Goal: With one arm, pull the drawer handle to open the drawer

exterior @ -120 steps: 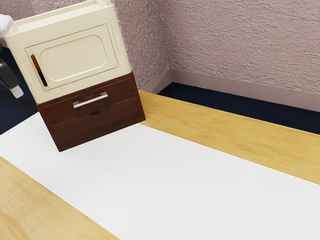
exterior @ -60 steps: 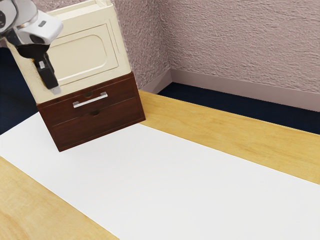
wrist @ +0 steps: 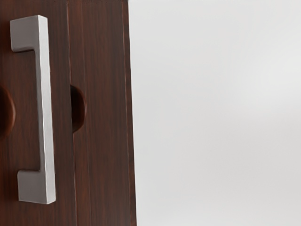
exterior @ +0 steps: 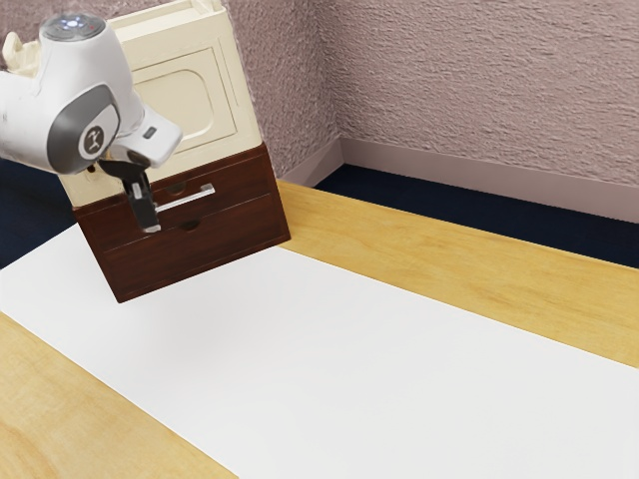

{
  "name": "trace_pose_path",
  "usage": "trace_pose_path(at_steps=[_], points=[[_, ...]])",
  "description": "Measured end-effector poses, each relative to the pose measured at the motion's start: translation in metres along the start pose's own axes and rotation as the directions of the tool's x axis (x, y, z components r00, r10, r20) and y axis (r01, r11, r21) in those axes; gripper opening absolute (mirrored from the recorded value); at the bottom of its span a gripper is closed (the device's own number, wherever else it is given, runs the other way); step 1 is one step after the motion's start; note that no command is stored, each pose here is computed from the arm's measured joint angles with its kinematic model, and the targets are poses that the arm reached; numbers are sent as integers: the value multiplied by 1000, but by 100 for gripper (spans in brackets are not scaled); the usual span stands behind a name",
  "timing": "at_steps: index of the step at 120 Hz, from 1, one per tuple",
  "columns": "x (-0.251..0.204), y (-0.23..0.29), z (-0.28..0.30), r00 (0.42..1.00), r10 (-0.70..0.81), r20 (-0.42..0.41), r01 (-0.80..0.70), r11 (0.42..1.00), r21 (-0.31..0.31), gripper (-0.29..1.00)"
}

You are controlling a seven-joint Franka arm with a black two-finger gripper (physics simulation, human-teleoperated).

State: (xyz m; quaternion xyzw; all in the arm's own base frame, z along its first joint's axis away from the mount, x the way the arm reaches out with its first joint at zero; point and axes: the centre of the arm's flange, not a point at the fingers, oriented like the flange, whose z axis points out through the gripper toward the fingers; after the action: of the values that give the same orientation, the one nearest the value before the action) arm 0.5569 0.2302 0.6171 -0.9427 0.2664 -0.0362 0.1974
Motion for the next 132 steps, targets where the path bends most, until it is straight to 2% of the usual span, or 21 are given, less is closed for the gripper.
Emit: trace_pose_path(at_steps=[20, 39, 61, 77, 99, 132], points=[[29, 9, 21, 999, 51, -1, -51, 998, 25, 70], [18, -3, 35, 1000, 28, 10, -28, 999, 42, 70], [27, -3, 48, 999, 39, 13, -39, 998, 57, 70], [25, -14, 70, 999, 23, 45, -26, 998, 58, 70], [49, -16, 77, 998, 45, 50, -49, 995, 83, 70], [58, -19, 98, 998, 49, 40, -53, 994, 99, 70]])
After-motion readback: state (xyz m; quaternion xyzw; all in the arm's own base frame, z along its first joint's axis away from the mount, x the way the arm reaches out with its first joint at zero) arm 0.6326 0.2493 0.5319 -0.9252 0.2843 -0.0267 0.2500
